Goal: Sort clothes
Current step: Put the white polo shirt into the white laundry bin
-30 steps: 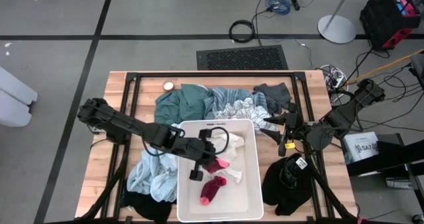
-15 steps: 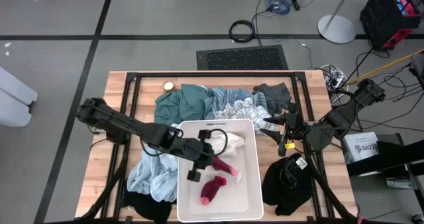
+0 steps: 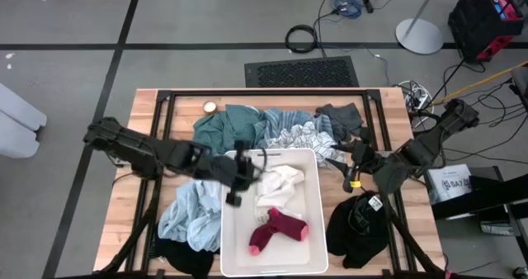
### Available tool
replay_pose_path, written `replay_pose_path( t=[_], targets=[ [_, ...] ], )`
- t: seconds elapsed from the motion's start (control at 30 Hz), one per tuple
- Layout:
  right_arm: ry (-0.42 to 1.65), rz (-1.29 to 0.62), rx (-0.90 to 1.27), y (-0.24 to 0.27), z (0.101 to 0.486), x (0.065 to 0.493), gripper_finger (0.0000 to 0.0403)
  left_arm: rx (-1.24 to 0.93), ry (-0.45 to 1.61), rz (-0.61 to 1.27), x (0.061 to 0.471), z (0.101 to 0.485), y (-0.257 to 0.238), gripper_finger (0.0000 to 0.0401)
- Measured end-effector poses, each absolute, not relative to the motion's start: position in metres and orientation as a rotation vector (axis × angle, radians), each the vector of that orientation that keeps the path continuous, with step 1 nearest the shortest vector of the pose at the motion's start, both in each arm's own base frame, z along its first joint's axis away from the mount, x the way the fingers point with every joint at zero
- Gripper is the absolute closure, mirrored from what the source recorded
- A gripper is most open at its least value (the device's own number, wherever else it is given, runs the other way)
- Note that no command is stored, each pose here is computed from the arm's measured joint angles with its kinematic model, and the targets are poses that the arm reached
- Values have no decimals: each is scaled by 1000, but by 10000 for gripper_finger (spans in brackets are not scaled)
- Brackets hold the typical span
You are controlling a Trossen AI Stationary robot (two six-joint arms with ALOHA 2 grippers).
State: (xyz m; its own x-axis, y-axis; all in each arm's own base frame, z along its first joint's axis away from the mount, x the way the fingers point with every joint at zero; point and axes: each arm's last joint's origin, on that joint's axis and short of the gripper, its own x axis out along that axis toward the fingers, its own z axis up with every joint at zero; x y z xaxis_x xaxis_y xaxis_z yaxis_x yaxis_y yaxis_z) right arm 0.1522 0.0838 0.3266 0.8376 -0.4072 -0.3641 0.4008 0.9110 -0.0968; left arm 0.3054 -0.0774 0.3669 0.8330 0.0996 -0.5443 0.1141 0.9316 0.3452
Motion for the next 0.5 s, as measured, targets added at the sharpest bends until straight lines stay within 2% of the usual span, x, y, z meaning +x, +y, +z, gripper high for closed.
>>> replay_pose_path(
  t=[0.13,0.3,0.5],
  targets=[
    [450,-483,-107,82,315,151,222,338,539,71,301,382,-41,279],
    [472,-570,-146,73,308,150,222,255,497,37,292,395,3,279],
    [605,-555,-3,53,304,157,222,171,505,-5,281,389,40,279]
  ],
)
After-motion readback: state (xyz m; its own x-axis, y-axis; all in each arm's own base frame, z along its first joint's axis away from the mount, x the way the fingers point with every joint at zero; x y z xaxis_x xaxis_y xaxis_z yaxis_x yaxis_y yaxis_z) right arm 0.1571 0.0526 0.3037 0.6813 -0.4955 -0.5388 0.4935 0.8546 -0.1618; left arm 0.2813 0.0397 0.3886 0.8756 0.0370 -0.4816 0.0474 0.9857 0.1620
